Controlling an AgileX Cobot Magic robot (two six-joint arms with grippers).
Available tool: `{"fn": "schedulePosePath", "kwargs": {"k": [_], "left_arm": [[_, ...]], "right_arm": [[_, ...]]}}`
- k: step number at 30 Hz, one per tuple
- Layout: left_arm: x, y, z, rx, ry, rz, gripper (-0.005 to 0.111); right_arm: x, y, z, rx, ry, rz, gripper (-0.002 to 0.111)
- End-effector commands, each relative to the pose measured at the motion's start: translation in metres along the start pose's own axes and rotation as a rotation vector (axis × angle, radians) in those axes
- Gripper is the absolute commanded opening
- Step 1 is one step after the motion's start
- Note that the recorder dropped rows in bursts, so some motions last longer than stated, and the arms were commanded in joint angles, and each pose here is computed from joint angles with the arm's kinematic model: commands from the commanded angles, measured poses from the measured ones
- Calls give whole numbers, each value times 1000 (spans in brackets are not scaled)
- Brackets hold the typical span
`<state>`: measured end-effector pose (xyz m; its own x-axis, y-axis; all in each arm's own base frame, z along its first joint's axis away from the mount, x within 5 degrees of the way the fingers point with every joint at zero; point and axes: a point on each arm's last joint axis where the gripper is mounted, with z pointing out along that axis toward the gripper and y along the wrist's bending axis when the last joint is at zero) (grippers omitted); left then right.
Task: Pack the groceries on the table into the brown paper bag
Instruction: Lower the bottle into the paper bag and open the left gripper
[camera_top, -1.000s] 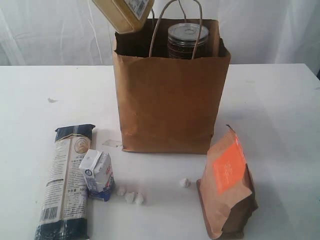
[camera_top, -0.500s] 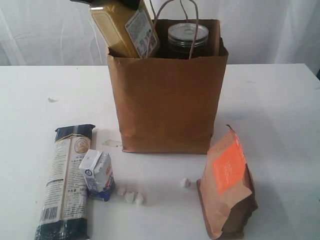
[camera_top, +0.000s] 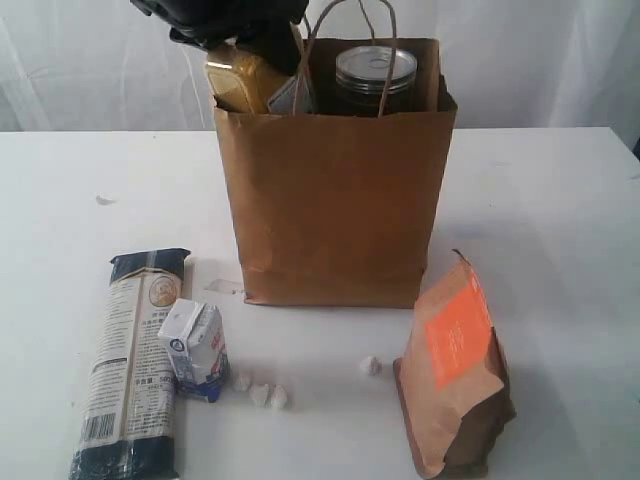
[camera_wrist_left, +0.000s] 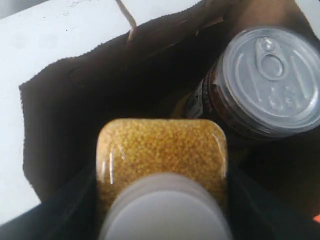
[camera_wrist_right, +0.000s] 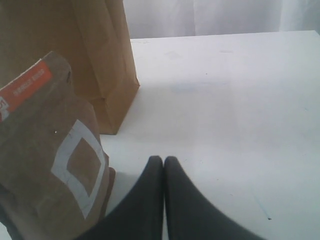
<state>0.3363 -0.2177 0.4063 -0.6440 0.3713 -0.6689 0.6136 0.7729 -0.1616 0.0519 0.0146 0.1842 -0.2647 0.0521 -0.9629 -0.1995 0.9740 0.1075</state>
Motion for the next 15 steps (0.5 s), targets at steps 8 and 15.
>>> {"fn": "schedulePosePath", "kwargs": {"k": [8, 15], "left_arm": [[-4, -1, 13, 16, -14, 31, 0], [-2, 3, 29, 15, 7, 24, 0]], "right_arm": [[1, -1, 0, 7, -3, 12, 0], [1, -1, 0, 7, -3, 12, 0]]}}
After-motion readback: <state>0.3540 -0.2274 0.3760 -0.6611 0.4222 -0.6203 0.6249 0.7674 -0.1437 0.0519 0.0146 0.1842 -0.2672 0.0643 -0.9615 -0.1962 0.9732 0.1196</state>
